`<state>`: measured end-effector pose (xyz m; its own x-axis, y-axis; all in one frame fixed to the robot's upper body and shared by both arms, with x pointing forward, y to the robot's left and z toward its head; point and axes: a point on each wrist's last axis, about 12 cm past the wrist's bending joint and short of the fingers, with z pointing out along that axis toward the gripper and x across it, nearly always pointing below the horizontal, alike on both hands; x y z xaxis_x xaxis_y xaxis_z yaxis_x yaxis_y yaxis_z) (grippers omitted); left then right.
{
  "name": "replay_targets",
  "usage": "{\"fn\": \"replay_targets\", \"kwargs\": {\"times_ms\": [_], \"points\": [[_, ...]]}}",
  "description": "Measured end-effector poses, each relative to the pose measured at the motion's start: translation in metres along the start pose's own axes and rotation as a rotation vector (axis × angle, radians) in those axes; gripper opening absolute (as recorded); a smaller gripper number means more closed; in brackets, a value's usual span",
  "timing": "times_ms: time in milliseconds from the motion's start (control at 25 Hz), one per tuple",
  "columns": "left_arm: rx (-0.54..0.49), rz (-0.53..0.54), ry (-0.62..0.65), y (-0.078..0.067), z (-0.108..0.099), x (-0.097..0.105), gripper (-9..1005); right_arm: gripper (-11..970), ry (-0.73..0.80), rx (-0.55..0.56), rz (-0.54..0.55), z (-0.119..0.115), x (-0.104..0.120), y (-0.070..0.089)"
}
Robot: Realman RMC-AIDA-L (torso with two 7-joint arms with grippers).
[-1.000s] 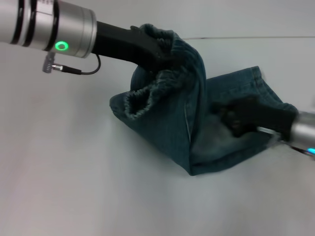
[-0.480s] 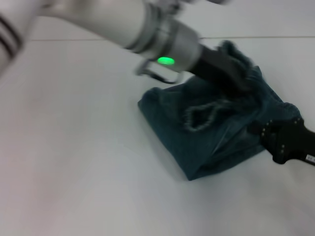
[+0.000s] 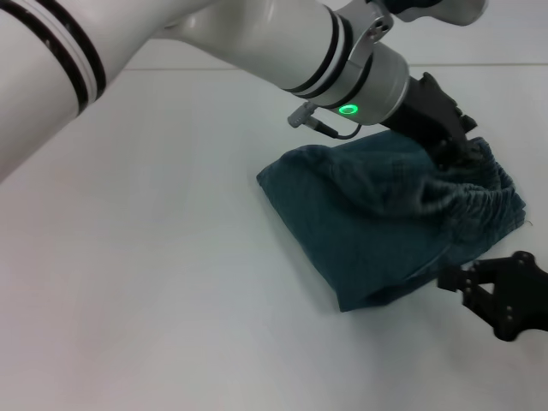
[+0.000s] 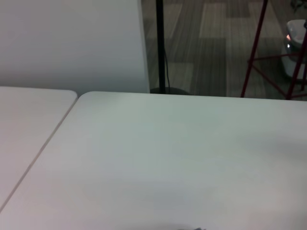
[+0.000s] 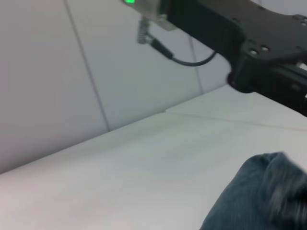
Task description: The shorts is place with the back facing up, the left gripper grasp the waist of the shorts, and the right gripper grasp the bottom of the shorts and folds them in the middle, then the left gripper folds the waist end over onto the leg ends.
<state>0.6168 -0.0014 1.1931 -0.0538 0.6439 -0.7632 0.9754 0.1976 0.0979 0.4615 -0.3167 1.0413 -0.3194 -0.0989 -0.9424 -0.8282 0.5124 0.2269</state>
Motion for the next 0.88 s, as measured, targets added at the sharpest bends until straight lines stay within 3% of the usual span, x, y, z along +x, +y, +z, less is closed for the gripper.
{"fn": "replay_targets", "kwargs": {"times_ms": [200, 320, 600, 680, 720, 800, 880], "points": [[-0.007, -0.008, -0.011, 0.002, -0.007, 0.012, 412, 6, 0.0, -0.002, -0.009, -0.014, -0.01, -0.003], [-0.029, -0.045, -0.076, 0.007, -0.025, 0.03, 471, 17, 0.0, 0.0, -0.022, -0.019, -0.022, -0.006], [-0.029, -0.176, -0.315, 0.001, -0.081, 0.106, 608, 115, 0.05, 0.021, -0.079, -0.033, -0.079, -0.017], [-0.024, -0.211, -0.396, -0.009, -0.098, 0.143, 699, 147, 0.092, 0.017, -0.117, -0.033, -0.101, -0.018], [-0.024, -0.211, -0.396, -0.009, -0.098, 0.143, 745, 191, 0.119, 0.014, -0.139, -0.032, -0.113, -0.017], [-0.025, -0.248, -0.438, -0.015, -0.106, 0.164, 836, 278, 0.178, 0.021, -0.181, -0.029, -0.139, -0.015], [-0.035, -0.286, -0.479, -0.022, -0.115, 0.188, 856, 365, 0.248, 0.033, -0.22, -0.025, -0.164, -0.011]]}}
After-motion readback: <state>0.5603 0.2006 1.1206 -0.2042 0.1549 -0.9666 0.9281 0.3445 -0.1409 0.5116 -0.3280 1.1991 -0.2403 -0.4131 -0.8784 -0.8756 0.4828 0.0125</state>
